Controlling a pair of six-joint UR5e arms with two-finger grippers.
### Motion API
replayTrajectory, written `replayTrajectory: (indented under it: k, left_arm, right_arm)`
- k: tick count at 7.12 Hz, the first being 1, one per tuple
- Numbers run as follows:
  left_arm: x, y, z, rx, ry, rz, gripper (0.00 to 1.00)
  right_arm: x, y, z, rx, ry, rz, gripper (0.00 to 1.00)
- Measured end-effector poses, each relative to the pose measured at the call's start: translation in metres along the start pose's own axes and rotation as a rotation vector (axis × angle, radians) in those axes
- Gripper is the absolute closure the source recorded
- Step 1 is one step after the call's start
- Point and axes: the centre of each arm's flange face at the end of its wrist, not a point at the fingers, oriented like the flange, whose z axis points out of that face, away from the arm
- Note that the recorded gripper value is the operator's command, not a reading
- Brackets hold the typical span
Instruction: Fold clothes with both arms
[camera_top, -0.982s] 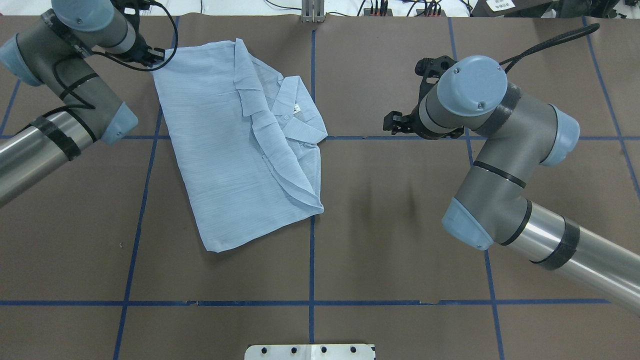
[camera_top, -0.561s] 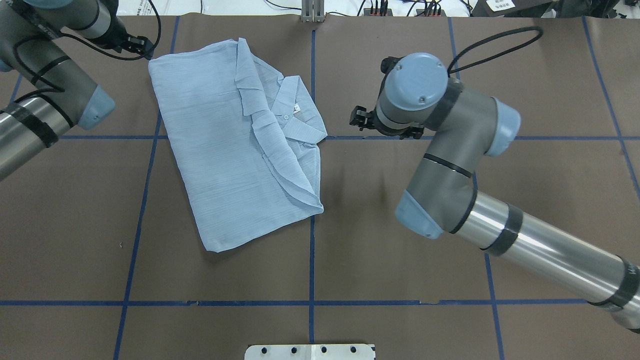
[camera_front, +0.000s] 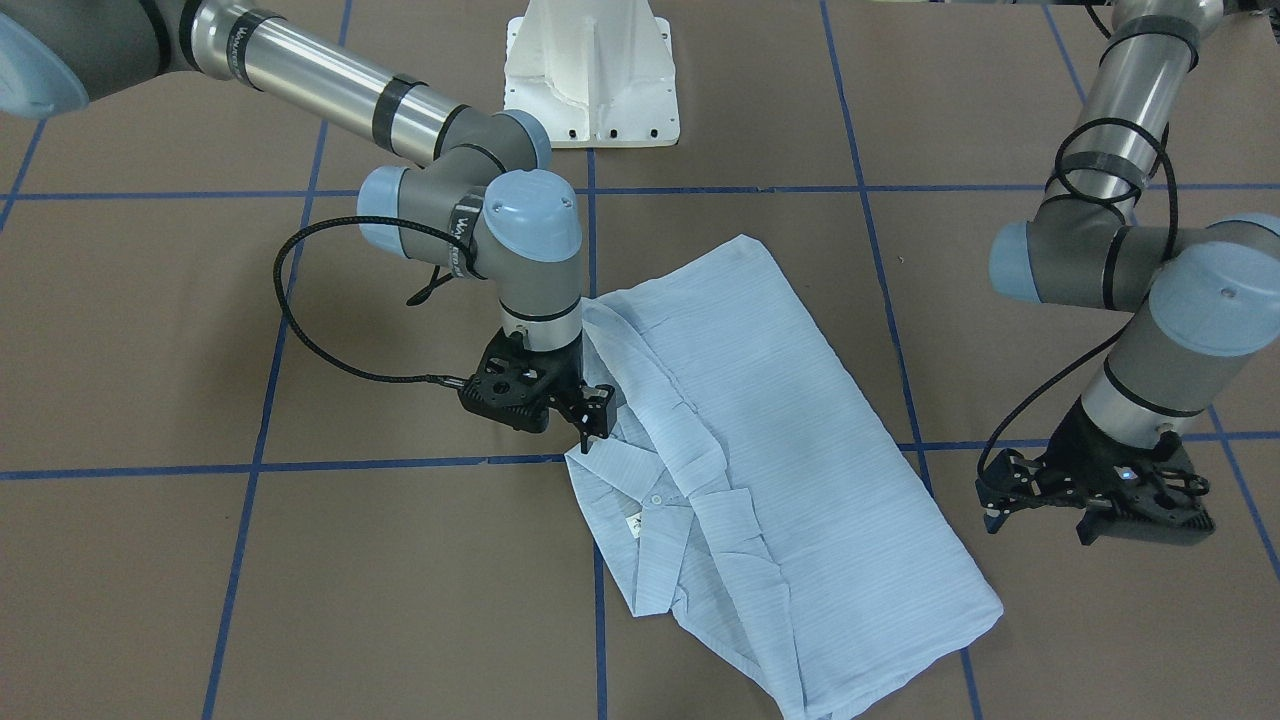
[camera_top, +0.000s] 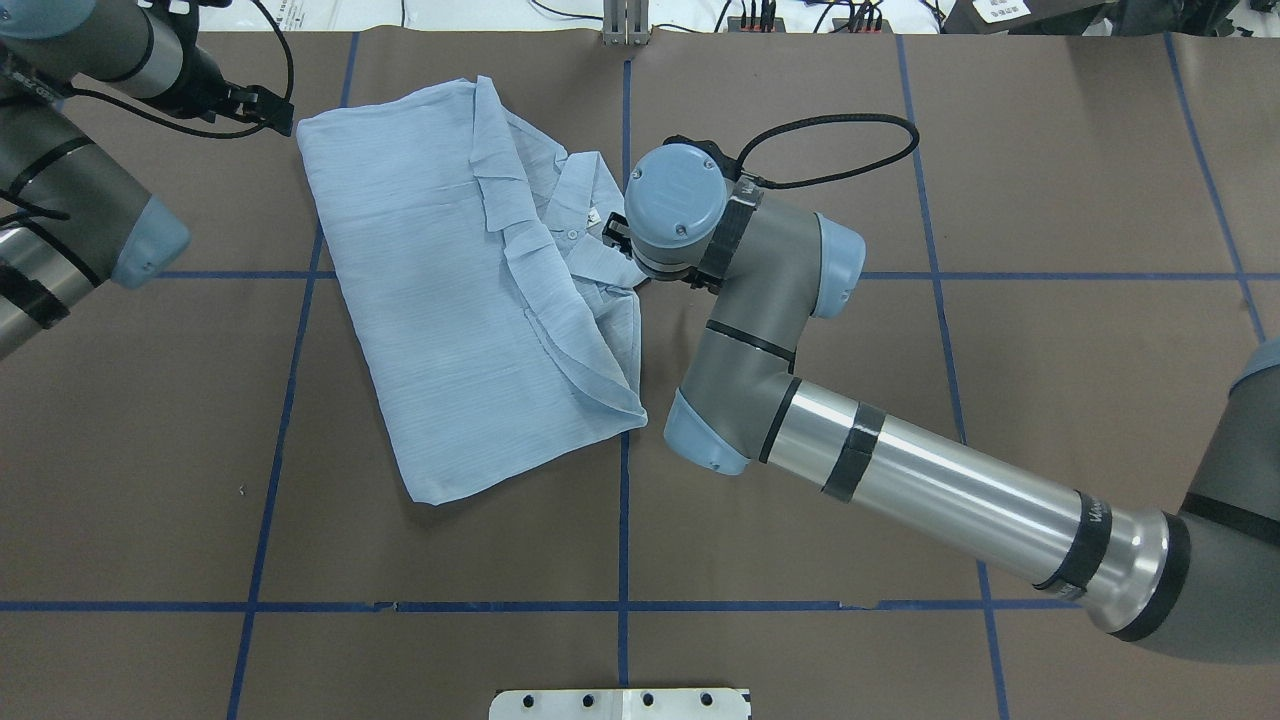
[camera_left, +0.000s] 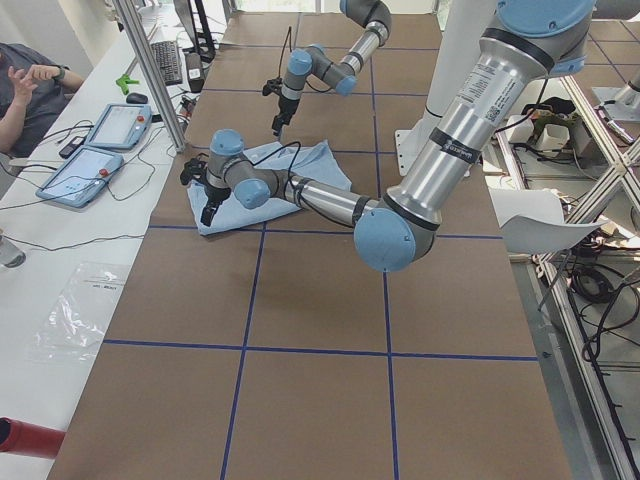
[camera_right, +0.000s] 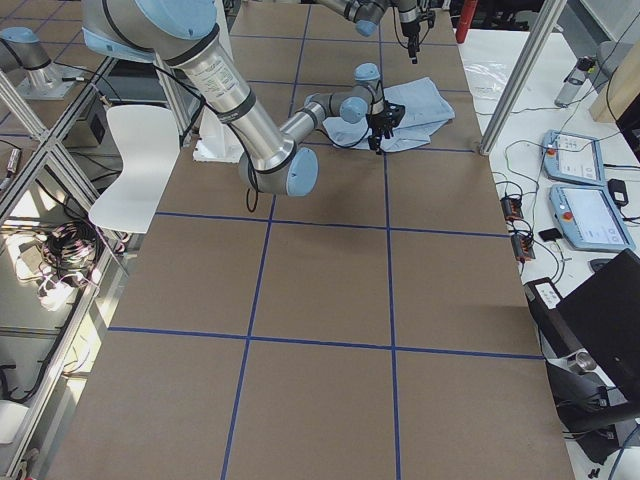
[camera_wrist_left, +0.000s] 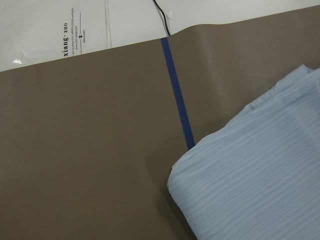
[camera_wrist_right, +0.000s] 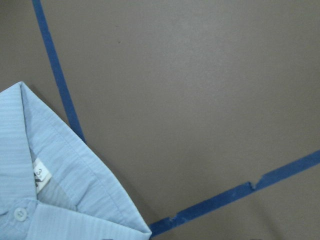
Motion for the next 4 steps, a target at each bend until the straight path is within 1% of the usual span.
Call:
replayTrajectory:
  k: [2, 4]
  left_arm:
    - [-0.0002, 0.0041, 0.0005, -0.002, 0.002, -0.016, 0.00]
    - [-0.0005, 0.0058, 0.0013, -0.004, 0.002, -0.020, 0.00]
  right_arm:
    - [-0.0081, 0.0127, 0.0069, 0.012, -0.003, 0.012, 0.29]
    - [-0.0128, 0.0163, 0.0091, 0.027, -0.004, 0.012, 0.30]
